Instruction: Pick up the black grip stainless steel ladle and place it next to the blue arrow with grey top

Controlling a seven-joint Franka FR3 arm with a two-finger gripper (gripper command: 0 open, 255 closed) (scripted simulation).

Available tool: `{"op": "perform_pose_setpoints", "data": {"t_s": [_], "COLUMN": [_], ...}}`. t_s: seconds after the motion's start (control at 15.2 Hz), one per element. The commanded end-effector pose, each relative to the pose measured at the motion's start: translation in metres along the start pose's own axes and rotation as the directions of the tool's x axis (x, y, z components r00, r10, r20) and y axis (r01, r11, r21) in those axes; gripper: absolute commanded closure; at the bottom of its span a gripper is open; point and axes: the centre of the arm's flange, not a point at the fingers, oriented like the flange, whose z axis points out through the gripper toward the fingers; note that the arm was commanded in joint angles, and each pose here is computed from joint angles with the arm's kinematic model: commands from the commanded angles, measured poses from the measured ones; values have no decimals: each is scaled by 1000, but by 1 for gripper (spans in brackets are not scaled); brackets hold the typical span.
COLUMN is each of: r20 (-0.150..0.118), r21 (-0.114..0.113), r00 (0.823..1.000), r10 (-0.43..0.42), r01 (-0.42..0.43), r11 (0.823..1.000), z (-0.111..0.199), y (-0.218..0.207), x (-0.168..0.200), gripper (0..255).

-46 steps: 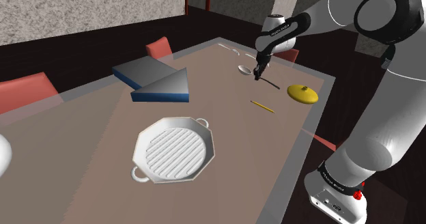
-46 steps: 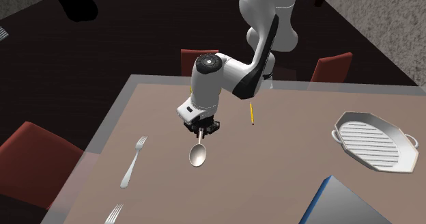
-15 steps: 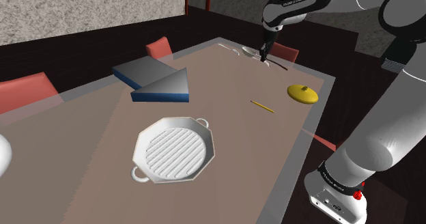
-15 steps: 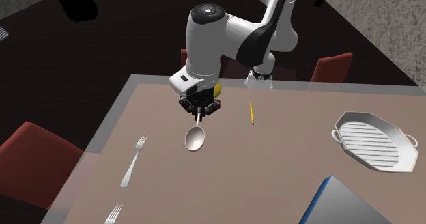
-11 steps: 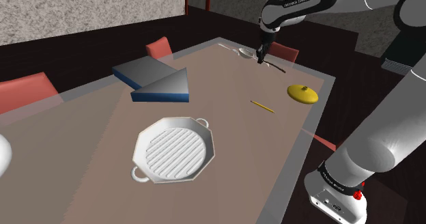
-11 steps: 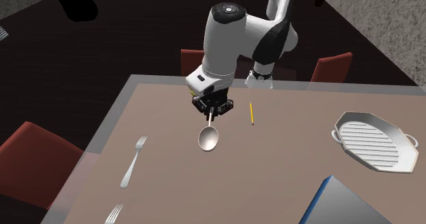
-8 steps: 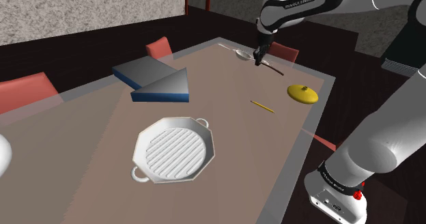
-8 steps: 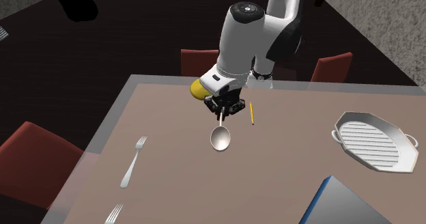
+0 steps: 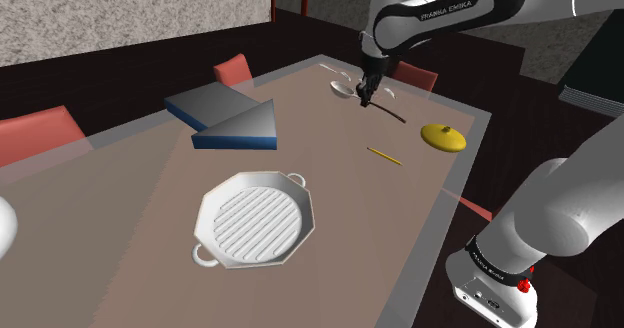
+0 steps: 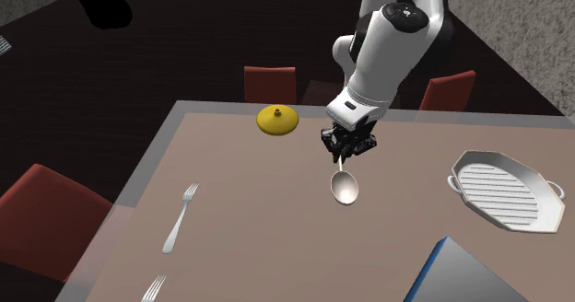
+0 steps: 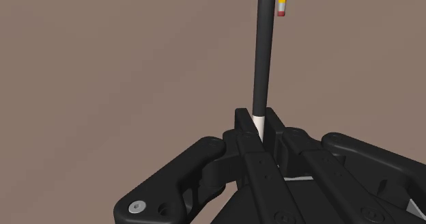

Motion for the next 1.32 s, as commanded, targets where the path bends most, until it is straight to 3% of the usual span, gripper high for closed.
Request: {"op": "perform_pose_setpoints", "data": {"t_s": [0.0,0.59,1.25], "r20": [0,0,0], "r21": [-1,-1,-1], "r00": [1000,1000,1000], "r10": [1,1,1], "r01": [-1,-1,-1], "r11": [1000,1000,1000], "z": [-3,-18,34], "y": [-28,-154,-160], "x": [-2,-7,-9], "gripper": [255,255,255]}}
